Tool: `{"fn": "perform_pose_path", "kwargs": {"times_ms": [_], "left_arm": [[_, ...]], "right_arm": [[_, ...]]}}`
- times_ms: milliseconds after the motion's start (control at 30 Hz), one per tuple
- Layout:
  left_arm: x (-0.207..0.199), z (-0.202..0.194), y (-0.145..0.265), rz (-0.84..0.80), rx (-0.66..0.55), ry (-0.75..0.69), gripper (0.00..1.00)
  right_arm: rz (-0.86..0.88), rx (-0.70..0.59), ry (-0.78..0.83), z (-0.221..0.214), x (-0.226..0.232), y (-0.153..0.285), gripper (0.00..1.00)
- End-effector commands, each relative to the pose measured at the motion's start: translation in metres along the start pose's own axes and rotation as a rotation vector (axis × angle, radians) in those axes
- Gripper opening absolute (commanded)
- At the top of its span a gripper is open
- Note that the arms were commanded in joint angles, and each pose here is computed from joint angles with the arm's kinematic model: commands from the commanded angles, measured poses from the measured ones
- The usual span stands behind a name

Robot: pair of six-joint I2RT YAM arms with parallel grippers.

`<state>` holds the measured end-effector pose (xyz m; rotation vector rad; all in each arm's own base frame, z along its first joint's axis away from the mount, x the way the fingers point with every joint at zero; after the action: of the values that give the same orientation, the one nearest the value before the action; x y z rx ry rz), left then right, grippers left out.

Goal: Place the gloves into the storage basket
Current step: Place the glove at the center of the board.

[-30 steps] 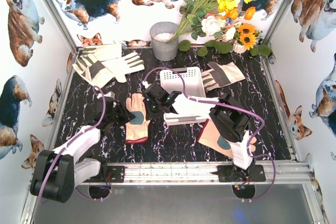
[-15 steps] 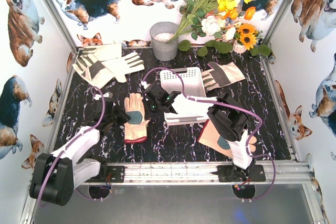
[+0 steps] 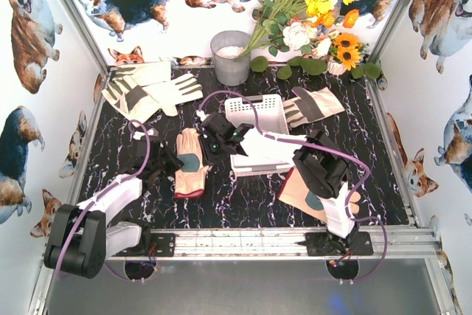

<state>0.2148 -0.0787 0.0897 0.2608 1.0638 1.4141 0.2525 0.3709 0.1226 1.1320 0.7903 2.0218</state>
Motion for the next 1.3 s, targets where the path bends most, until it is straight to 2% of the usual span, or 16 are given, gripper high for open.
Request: {"fn": "perform_pose_path", "kwargs": {"times_ms": [0,133,267,433,567,767,967,1167,1267], "left_arm": [[0.037,-0.037,-0.003,0.184,0.137,0.037,0.15],[0.033,-0.034,-0.003,0.157,0.107,0.075,0.15],[0.026,-0.031,-0.001,0.109,0.094,0.097,0.19],[0.012,-0.019,0.006,0.029,0.057,0.109,0.28],[-0.002,-0.003,0.015,-0.044,0.014,0.088,0.49],[-0.017,0.021,0.036,-0.061,-0.051,0.038,0.62],[-0.014,0.036,0.053,0.035,-0.112,-0.007,0.64],[0.001,0.038,0.053,0.157,-0.114,-0.014,0.66],[0.008,0.036,0.050,0.201,-0.110,-0.004,0.65]], "right_arm": [[0.035,-0.061,0.001,0.027,0.014,0.047,0.33],[0.080,-0.046,-0.023,0.014,0.026,0.069,0.52],[0.117,-0.024,-0.077,-0.004,0.035,0.081,0.60],[0.134,0.024,-0.111,-0.026,0.044,0.076,0.61],[0.128,0.066,-0.140,-0.034,0.041,0.061,0.62],[0.144,0.097,-0.157,-0.036,0.041,0.043,0.62],[0.169,0.131,-0.175,-0.040,0.041,0.029,0.62],[0.184,0.151,-0.180,-0.040,0.042,0.020,0.62],[0.183,0.167,-0.184,-0.041,0.042,0.013,0.59]]}}
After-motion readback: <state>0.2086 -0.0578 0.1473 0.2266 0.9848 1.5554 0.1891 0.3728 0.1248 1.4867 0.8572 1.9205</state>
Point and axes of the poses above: each gripper's point midway between its finger pads, its own y axis back along the fingers, its own x axis along the line the jaws close on, z = x × y, the point moved 8 cm from there along y, back along the fingers, and after that the axes turned 9 degrees about -y, right-handed, at the moved point
